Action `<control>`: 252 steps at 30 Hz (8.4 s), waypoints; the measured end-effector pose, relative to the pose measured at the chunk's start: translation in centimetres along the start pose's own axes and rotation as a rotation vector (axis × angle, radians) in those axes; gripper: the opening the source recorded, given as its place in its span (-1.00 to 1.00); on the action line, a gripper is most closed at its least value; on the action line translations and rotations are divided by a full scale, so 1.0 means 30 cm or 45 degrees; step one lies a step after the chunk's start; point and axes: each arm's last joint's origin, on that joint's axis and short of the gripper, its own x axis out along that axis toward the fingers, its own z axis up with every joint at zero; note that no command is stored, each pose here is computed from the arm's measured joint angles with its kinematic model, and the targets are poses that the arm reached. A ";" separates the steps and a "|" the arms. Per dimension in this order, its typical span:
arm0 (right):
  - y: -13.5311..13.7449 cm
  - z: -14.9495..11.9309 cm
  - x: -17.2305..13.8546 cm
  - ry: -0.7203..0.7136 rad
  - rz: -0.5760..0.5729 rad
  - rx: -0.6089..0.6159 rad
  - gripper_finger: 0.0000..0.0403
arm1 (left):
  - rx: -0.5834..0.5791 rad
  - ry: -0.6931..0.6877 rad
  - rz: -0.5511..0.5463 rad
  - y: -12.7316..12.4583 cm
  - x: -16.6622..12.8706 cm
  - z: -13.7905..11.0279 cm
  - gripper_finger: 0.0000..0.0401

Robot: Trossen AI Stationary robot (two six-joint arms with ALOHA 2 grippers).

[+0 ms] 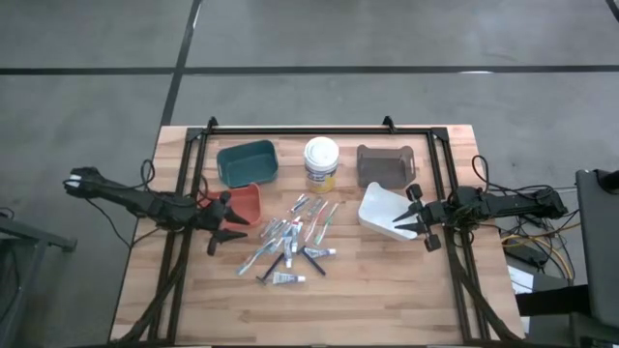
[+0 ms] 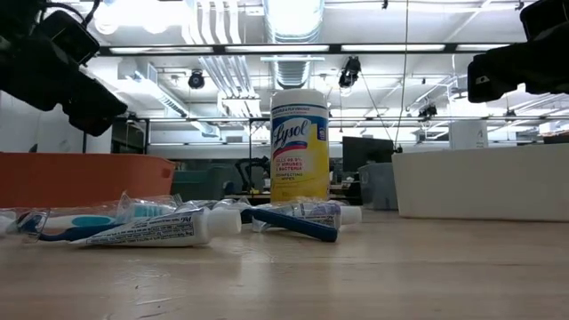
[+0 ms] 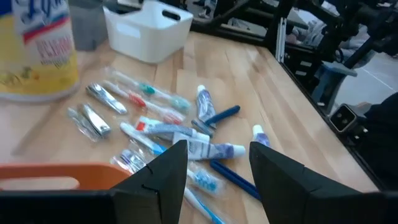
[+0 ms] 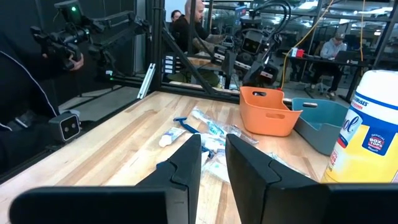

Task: Pick & Place Travel size toiletries
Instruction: Put the bottom blue toothbrush into the blue bin

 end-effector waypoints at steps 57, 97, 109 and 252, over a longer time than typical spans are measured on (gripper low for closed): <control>0.000 -0.002 0.002 0.010 0.001 0.002 -0.65 | -0.281 0.616 0.003 -0.203 0.190 0.061 -0.16; 0.000 -0.002 0.002 0.009 0.001 0.002 -0.61 | 0.346 0.931 0.030 -0.272 0.280 0.098 -0.52; 0.000 -0.002 0.002 0.010 0.001 0.002 -0.60 | 0.347 1.051 0.117 -0.259 0.321 0.034 0.09; 0.000 -0.002 0.002 0.010 0.001 0.001 -0.62 | 0.136 0.417 1.085 0.319 0.007 0.353 -0.89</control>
